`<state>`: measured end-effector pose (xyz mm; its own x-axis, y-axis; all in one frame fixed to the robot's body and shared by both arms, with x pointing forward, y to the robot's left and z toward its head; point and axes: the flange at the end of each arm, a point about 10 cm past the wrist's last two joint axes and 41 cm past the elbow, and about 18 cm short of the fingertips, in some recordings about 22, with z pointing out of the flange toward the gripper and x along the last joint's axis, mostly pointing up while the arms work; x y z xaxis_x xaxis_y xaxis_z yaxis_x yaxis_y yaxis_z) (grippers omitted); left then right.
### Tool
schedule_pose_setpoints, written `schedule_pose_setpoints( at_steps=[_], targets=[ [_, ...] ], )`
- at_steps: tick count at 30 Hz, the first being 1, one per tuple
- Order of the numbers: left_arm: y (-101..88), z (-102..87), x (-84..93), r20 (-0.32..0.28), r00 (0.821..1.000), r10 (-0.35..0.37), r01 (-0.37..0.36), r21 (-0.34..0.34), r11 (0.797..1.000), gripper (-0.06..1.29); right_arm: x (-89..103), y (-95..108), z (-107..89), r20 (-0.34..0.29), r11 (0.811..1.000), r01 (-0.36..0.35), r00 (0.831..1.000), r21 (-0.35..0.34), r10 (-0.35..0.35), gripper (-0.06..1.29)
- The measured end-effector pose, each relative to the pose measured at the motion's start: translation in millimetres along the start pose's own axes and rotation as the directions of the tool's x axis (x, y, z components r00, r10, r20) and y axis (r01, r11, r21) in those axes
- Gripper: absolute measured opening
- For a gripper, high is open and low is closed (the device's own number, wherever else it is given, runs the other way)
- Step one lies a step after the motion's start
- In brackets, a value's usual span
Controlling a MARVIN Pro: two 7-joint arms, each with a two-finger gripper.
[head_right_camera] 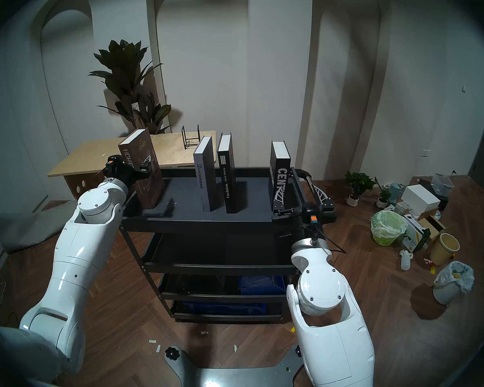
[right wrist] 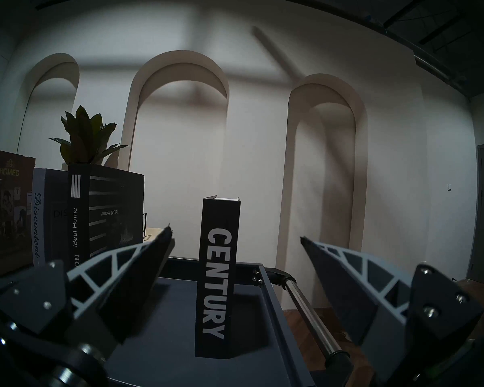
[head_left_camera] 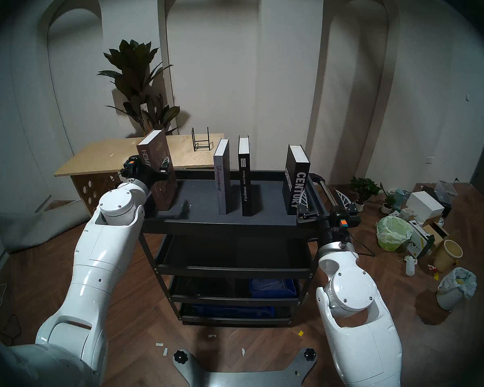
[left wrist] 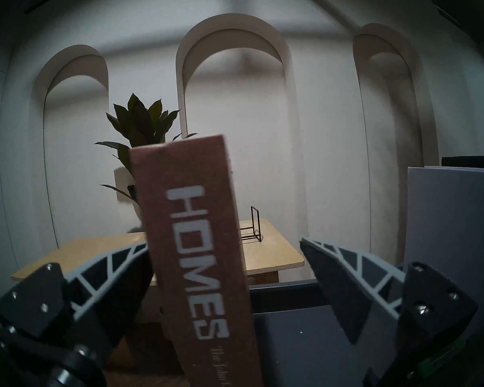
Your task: Sort the books onto the shelf by size, largest to the left
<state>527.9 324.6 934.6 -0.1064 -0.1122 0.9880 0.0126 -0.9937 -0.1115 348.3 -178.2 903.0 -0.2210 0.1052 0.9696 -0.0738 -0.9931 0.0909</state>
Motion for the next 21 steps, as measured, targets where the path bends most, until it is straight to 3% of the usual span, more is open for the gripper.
schedule_pose_setpoints(
  at_steps=[1,3,21],
  targets=[
    [0.3,-0.2,-0.5,0.000,1.000,0.002,-0.002,0.000,1.000,1.00,-0.4,0.2,0.2,0.001,1.000,0.000,1.000,0.000,0.000,1.23],
    [0.6,-0.5,-1.1,0.001,1.000,0.005,-0.005,0.001,1.000,1.22,-0.9,0.3,0.6,0.002,1.000,-0.001,1.000,-0.001,0.001,1.23],
    [3.1,-6.6,2.1,-0.013,1.000,0.023,-0.023,0.012,1.000,1.22,-3.8,1.0,4.8,0.007,1.000,-0.014,1.000,-0.002,0.014,1.23]
  ],
)
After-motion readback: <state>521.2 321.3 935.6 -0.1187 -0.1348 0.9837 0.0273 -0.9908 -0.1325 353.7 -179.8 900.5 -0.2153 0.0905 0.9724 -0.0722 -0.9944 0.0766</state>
